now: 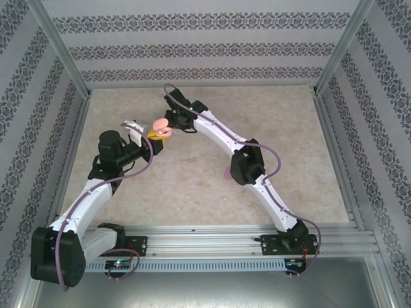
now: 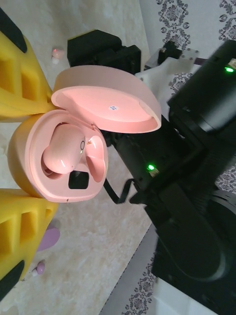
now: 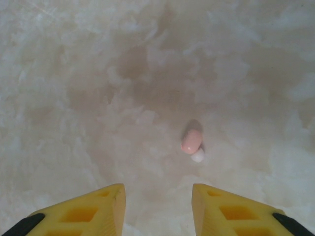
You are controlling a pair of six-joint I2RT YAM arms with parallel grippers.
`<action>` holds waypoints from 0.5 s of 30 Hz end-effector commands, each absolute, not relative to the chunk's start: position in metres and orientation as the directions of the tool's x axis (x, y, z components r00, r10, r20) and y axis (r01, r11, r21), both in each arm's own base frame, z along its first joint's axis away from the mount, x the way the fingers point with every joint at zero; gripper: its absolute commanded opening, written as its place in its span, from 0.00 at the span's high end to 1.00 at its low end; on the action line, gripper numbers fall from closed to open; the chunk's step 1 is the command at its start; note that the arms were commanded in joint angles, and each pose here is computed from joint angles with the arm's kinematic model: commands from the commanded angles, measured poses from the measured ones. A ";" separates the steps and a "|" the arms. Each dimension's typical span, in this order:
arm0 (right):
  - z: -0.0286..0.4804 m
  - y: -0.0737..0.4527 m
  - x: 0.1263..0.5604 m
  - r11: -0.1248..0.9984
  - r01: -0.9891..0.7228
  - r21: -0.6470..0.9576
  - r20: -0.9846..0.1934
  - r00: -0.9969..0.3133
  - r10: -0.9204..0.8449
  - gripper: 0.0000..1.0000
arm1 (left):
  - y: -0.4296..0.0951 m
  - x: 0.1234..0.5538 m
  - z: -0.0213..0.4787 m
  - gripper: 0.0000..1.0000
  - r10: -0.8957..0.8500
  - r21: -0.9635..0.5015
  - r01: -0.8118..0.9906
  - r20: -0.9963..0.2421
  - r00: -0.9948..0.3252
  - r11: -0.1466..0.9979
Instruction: Insert wireless bluetooth earbuds into charging case
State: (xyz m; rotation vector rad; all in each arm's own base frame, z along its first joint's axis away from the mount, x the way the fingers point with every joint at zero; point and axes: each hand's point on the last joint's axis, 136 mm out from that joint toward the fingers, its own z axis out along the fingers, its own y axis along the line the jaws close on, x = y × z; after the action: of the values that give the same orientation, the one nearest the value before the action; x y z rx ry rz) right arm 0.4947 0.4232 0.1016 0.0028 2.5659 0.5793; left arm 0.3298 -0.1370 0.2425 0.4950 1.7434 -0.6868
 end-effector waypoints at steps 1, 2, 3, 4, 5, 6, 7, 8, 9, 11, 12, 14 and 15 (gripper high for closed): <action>0.087 0.425 0.511 0.910 -0.069 0.410 -0.506 -0.847 0.164 0.59 | -0.135 0.332 0.256 0.70 -0.016 -0.144 0.659 -0.980 -0.196 0.738; 0.082 0.426 0.512 0.912 -0.066 0.406 -0.508 -0.846 0.165 0.59 | -0.135 0.332 0.256 0.70 -0.017 -0.144 0.660 -0.980 -0.196 0.737; 0.076 0.425 0.514 0.914 -0.061 0.400 -0.508 -0.845 0.166 0.59 | -0.135 0.332 0.256 0.70 -0.018 -0.145 0.661 -0.981 -0.195 0.736; 0.071 0.425 0.516 0.916 -0.058 0.397 -0.510 -0.844 0.167 0.59 | -0.135 0.332 0.257 0.70 -0.018 -0.144 0.662 -0.981 -0.193 0.735; 0.067 0.426 0.516 0.917 -0.058 0.396 -0.510 -0.844 0.167 0.59 | -0.135 0.332 0.257 0.70 -0.019 -0.145 0.661 -0.981 -0.194 0.736; 0.063 0.426 0.517 0.918 -0.056 0.392 -0.507 -0.846 0.165 0.59 | -0.135 0.332 0.257 0.70 -0.019 -0.145 0.663 -0.981 -0.193 0.735; 0.059 0.425 0.518 0.921 -0.053 0.386 -0.506 -0.847 0.164 0.59 | -0.135 0.332 0.257 0.70 -0.020 -0.144 0.663 -0.981 -0.191 0.735; 0.056 0.425 0.518 0.923 -0.050 0.381 -0.505 -0.848 0.163 0.59 | -0.135 0.332 0.258 0.70 -0.020 -0.141 0.664 -0.982 -0.187 0.734; 0.055 0.425 0.519 0.926 -0.050 0.375 -0.508 -0.847 0.160 0.59 | -0.135 0.331 0.257 0.70 -0.020 -0.142 0.665 -0.982 -0.188 0.733; 0.052 0.425 0.519 0.931 -0.055 0.361 -0.519 -0.841 0.151 0.59 | -0.134 0.330 0.256 0.69 -0.022 -0.143 0.664 -0.982 -0.187 0.734; 0.051 0.425 0.520 0.933 -0.058 0.356 -0.525 -0.838 0.148 0.59 | -0.134 0.330 0.255 0.69 -0.024 -0.145 0.663 -0.982 -0.187 0.734; 0.049 0.425 0.521 0.937 -0.061 0.345 -0.533 -0.834 0.142 0.59 | -0.134 0.330 0.255 0.69 -0.027 -0.145 0.664 -0.982 -0.185 0.734; 0.048 0.425 0.521 0.938 -0.063 0.341 -0.536 -0.833 0.139 0.59 | -0.135 0.329 0.255 0.69 -0.028 -0.146 0.665 -0.982 -0.185 0.732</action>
State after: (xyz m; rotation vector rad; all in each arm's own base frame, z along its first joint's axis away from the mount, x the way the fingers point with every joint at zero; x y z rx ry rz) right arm 0.5123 0.4230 0.0349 0.0570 2.5722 0.4869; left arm 0.3301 -0.1366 0.2431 0.4986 1.7207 -0.6802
